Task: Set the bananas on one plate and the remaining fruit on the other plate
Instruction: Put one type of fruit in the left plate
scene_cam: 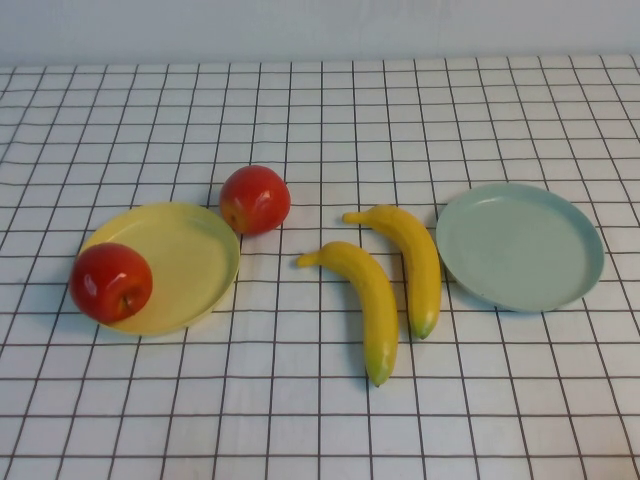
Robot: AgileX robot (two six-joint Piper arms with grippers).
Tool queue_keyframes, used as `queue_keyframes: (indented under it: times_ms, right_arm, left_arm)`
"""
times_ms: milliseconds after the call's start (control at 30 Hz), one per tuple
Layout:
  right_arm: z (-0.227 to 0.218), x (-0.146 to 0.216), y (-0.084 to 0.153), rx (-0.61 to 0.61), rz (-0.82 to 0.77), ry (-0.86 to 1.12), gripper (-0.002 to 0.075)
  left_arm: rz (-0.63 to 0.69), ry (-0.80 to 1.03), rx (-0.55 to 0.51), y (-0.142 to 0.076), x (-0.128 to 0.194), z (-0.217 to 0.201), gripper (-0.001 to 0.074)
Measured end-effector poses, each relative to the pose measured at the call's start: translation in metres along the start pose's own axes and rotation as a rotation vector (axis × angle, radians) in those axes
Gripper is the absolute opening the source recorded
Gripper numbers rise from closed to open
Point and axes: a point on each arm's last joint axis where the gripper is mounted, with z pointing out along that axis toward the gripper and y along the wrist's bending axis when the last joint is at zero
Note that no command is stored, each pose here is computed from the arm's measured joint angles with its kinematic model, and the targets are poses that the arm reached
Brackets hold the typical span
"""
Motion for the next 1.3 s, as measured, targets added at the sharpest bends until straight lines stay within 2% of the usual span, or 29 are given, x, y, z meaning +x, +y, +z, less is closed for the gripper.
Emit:
queue_keyframes:
  times_ms: [367, 500, 600, 767, 900, 1067, 1300]
  right_arm:
    - [0.0, 0.0, 0.0, -0.002, 0.006, 0.004, -0.0015]
    - [-0.003, -0.005, 0.004, -0.038, 0.101, 0.01, -0.0015]
    - [-0.021, -0.038, 0.007, -0.052, 0.1, -0.014, -0.0015]
    - [-0.073, -0.113, 0.014, -0.093, 0.106, -0.189, -0.0015]
    - [-0.087, -0.142, 0.017, -0.109, 0.113, -0.231, -0.0015]
    - [-0.073, -0.147, 0.019, -0.133, 0.159, -0.222, -0.0015]
    - [-0.042, -0.133, 0.021, -0.147, 0.225, -0.086, -0.0015]
  left_arm:
    - [0.0, 0.0, 0.0, 0.0, 0.0, 0.0, 0.0]
    - [0.0, 0.0, 0.0, 0.0, 0.0, 0.0, 0.0]
    - [0.0, 0.0, 0.0, 0.0, 0.0, 0.0, 0.0]
    - [0.0, 0.0, 0.0, 0.0, 0.0, 0.0, 0.0]
    - [0.0, 0.0, 0.0, 0.0, 0.0, 0.0, 0.0]
    - [0.0, 0.0, 0.0, 0.0, 0.0, 0.0, 0.0]
    - [0.0, 0.0, 0.0, 0.0, 0.0, 0.0, 0.0]
